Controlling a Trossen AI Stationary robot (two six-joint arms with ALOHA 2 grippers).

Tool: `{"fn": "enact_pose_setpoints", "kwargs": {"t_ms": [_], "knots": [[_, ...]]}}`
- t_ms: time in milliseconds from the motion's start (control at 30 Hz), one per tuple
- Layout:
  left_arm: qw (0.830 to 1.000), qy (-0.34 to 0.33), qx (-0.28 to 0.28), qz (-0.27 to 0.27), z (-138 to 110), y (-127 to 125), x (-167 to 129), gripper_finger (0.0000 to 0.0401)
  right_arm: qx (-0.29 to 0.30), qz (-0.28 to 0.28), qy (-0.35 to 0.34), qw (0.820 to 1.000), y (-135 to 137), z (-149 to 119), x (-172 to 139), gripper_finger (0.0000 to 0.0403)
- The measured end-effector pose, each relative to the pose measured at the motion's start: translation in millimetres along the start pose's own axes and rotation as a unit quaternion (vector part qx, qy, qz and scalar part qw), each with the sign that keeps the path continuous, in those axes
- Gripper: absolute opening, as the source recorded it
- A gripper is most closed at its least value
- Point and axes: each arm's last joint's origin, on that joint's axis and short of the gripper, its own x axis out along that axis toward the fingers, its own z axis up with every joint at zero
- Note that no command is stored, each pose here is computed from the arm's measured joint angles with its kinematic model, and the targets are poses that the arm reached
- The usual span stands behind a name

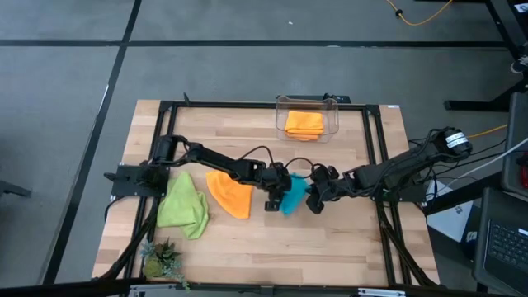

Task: Fold microfiber towels
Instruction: Fold the blue microfiber towel

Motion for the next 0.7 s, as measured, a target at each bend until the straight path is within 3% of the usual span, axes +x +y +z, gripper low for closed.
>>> {"fn": "enact_pose_setpoints", "kwargs": {"t_ms": [467,700], "knots": [[1.000,0.000,0.007,-0.027,-4,-9,9,0.0092,0.050,-0.036,-0.053,0.997,-13,20,14,0.0084],[0.999,-0.012,0.001,-0.052,-6,-11,20,0.0092,0.031,-0.032,-0.073,0.996,-13,25,32,0.0084]]}}
